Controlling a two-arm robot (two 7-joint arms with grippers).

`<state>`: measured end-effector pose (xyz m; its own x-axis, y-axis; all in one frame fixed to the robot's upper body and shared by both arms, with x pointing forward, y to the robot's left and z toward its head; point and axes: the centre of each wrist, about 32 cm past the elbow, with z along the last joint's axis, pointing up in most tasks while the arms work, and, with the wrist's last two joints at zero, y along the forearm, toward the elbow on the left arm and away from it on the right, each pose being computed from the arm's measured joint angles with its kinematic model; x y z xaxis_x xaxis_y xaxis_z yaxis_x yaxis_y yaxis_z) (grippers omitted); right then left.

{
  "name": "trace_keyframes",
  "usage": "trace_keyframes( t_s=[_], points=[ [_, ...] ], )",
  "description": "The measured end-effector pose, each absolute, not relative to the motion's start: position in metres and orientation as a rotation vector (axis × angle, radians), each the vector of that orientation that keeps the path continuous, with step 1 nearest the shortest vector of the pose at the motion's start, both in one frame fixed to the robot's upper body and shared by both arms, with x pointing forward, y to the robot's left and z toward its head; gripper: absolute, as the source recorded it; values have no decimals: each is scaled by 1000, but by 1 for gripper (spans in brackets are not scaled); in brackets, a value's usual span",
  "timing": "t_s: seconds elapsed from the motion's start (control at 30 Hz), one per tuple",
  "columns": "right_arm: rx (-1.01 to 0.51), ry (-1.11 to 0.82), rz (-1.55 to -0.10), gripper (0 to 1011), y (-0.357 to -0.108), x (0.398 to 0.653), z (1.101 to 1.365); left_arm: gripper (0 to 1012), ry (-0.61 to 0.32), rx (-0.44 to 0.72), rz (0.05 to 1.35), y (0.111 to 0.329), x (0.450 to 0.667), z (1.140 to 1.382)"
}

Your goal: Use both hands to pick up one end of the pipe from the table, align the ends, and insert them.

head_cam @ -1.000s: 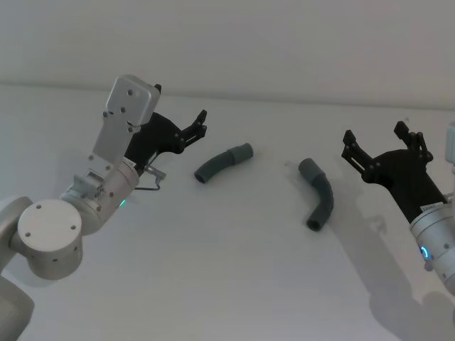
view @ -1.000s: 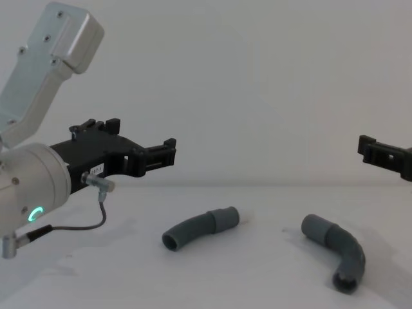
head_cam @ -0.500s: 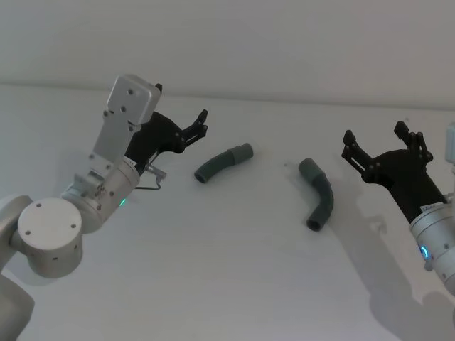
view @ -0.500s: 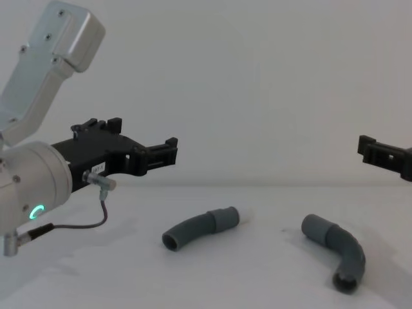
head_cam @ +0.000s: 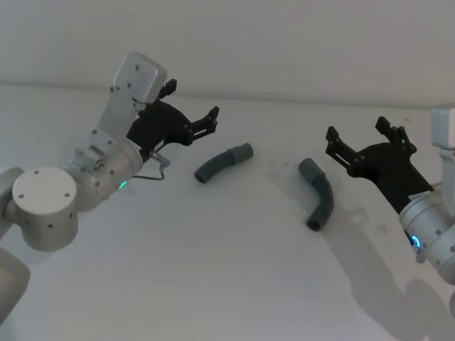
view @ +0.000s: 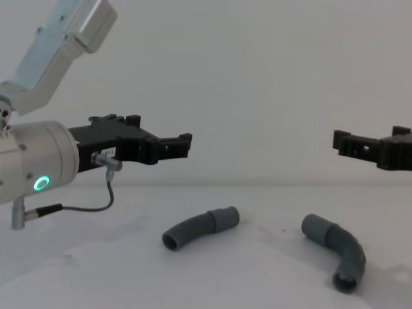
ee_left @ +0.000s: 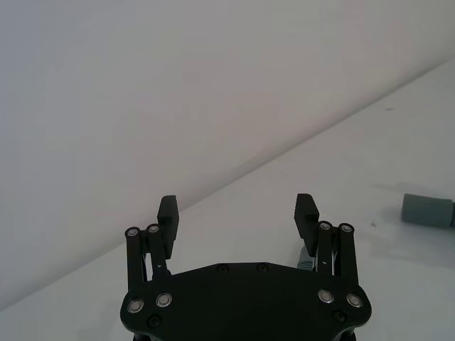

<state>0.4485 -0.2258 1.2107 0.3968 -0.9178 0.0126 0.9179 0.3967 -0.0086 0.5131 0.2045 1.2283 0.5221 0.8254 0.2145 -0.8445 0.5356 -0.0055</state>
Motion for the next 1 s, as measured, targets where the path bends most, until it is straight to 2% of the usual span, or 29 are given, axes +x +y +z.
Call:
trace_keyframes(
  t_s=[0.47, 1.0],
  points=[
    [-75, 81, -1101, 1010, -215, 451, 1231, 1002, -147, 157, 928, 211, 525, 1245],
    [-147, 131, -1061, 1010, -209, 464, 1224, 1001, -116, 246, 824, 219, 538, 1247]
  ],
)
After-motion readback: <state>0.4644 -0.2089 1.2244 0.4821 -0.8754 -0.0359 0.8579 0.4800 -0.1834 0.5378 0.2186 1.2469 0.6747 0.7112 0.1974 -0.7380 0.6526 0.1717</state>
